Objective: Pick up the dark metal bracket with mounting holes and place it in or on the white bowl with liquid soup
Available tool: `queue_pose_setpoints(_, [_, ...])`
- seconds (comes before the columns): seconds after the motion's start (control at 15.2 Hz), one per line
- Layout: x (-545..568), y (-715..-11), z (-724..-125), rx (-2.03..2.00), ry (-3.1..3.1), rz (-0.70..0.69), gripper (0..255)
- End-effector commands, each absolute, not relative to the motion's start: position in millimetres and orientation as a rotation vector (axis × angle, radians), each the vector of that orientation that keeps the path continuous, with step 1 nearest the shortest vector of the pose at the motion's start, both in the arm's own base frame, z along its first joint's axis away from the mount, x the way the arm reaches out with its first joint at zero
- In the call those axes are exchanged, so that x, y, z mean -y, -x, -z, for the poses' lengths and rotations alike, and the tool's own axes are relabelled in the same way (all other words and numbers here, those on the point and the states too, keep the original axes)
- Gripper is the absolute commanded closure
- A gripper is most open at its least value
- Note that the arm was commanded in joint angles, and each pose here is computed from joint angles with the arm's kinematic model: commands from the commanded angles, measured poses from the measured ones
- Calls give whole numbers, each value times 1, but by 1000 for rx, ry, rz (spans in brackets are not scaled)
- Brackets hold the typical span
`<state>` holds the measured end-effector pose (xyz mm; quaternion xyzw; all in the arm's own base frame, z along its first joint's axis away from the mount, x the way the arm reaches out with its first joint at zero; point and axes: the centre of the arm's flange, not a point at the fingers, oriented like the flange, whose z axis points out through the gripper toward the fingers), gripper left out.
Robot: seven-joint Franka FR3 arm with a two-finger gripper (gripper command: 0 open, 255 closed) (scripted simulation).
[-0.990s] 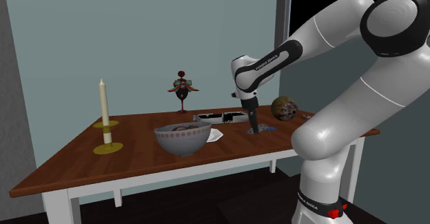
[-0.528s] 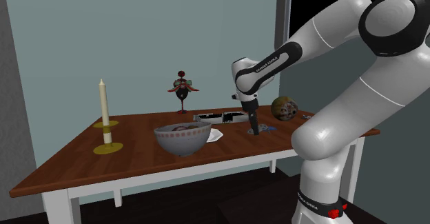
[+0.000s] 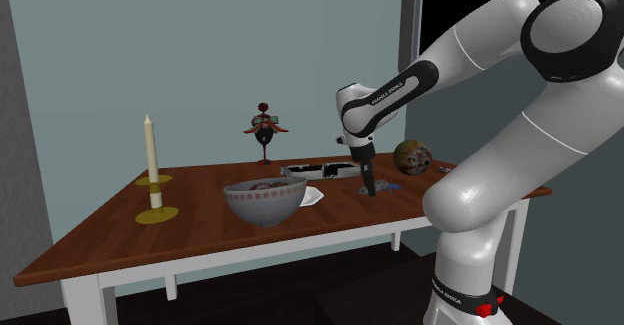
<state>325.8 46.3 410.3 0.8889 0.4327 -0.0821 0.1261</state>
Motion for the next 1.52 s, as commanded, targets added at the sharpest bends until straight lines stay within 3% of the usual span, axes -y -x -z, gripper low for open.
queue_pose_setpoints(0.0, [-46,-326,-410,-1260,-2589,241,255])
queue_pose_setpoints(1.45, [-46,-326,-510,-1260,-2589,241,255])
